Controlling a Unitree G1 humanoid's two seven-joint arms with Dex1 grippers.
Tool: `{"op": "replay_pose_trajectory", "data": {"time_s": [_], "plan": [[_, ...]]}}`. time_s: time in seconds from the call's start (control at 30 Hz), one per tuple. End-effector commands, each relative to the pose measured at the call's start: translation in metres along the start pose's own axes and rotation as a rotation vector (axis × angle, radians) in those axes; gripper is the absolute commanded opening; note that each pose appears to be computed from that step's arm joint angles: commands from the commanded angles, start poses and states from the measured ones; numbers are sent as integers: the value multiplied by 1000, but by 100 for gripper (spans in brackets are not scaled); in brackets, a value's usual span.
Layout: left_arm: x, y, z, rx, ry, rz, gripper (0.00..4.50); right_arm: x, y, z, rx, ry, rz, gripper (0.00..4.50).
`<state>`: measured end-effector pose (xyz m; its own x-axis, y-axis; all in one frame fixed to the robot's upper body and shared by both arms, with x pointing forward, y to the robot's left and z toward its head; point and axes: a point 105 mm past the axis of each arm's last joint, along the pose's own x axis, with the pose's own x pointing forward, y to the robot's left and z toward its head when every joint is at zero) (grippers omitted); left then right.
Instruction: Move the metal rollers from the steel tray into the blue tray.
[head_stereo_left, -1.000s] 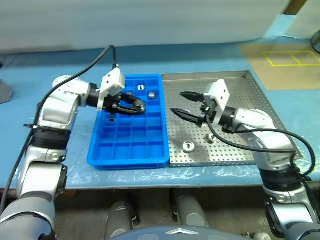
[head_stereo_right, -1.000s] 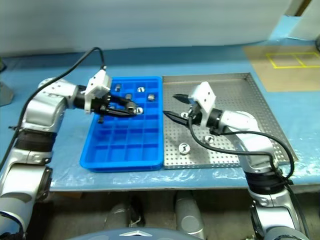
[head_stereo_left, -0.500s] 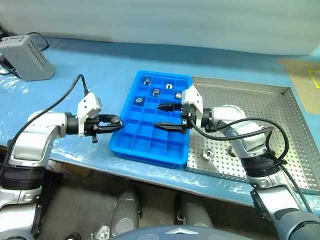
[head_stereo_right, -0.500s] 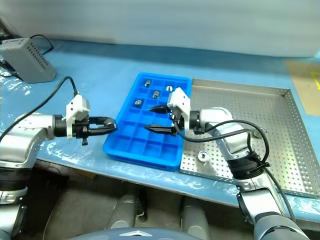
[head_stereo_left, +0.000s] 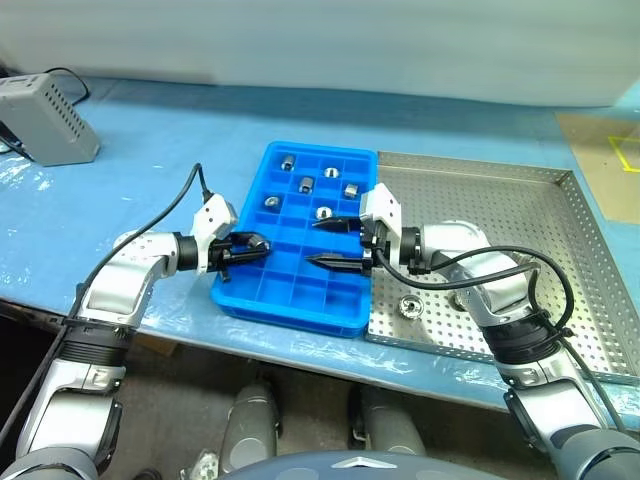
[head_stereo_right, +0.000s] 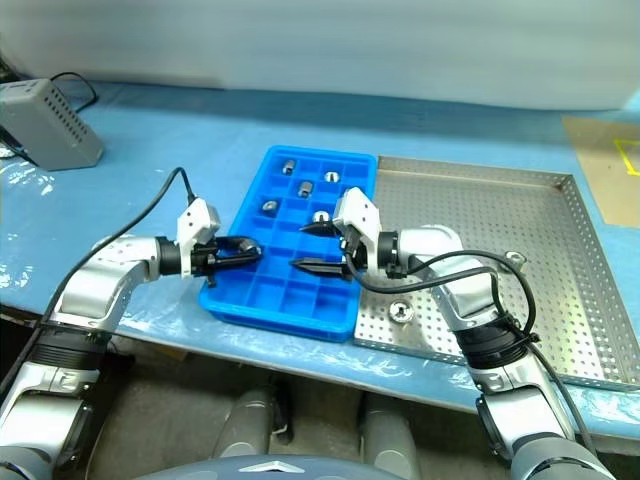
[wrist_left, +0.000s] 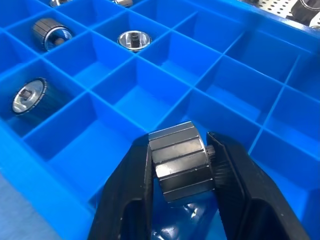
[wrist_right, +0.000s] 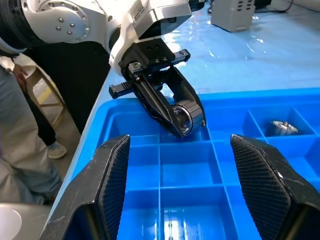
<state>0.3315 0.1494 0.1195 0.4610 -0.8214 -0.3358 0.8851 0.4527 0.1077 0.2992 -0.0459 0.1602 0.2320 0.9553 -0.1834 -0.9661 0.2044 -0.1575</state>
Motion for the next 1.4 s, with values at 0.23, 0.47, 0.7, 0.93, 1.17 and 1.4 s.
{"op": "replay_pose_trajectory", "data": {"time_s": [0.23,0.47,0.7,0.93,1.17,1.4], "plan": [[-7,11,1,21,27,6,261,-2,-3,12,-50,-44,-63,330],[-3,17,15,70,21,-7,357,-6,-5,10,-44,-51,-103,330],[25,8,119,152,-229,-167,357,-51,-24,15,-49,-37,-256,330],[75,-30,146,301,-207,-456,357,-114,-34,14,-75,36,-498,330],[106,-68,130,504,-70,-749,357,-154,-7,4,-48,107,-661,330],[124,-80,83,739,136,-889,357,-154,44,-15,56,168,-687,330]]}}
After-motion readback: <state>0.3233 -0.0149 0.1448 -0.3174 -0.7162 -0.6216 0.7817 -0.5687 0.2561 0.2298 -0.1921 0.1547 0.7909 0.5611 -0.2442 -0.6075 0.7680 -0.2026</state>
